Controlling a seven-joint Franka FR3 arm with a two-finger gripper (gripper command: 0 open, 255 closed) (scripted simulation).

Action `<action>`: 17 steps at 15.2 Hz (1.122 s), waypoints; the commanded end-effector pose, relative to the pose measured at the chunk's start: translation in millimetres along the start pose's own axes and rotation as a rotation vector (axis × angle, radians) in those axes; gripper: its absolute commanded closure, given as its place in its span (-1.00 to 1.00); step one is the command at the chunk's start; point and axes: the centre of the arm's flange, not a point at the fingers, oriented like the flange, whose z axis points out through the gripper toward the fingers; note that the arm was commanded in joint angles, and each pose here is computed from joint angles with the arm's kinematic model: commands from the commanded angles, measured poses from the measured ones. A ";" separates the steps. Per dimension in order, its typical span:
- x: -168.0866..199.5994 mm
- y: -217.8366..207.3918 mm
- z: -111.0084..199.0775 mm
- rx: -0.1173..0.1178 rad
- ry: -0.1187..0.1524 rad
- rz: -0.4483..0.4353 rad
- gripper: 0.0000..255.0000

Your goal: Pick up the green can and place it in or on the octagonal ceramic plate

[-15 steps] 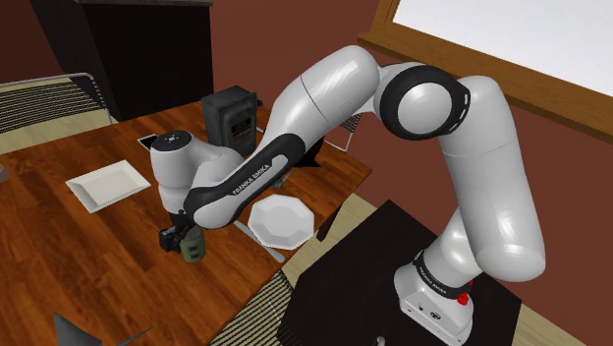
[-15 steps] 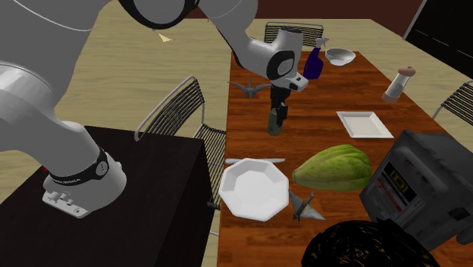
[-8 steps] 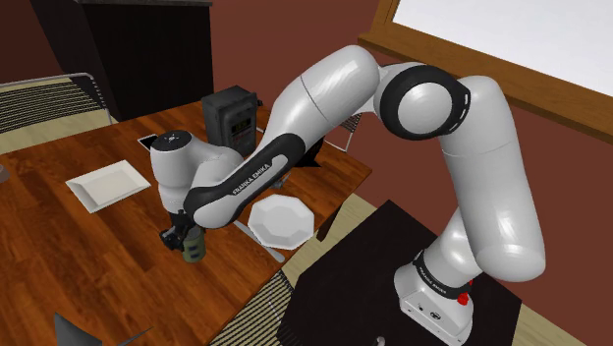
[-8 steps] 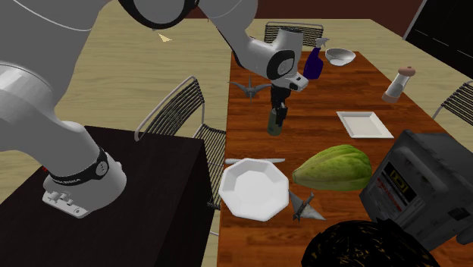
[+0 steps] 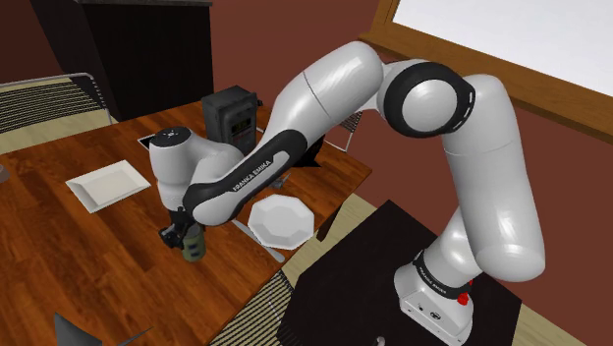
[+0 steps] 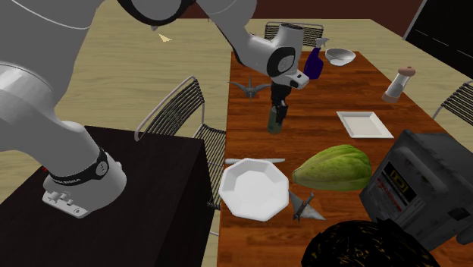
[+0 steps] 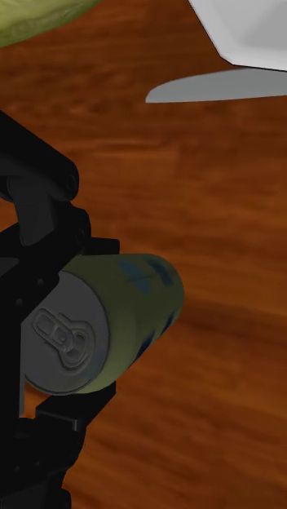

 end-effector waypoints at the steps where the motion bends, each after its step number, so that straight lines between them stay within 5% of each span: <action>1: -0.1 0.1 -10.8 0.000 0.000 0.000 1.00; 14: -0.2 0.0 -74.7 0.000 0.000 0.000 1.00; 17: -18.0 35.1 -78.8 0.000 0.000 0.000 1.00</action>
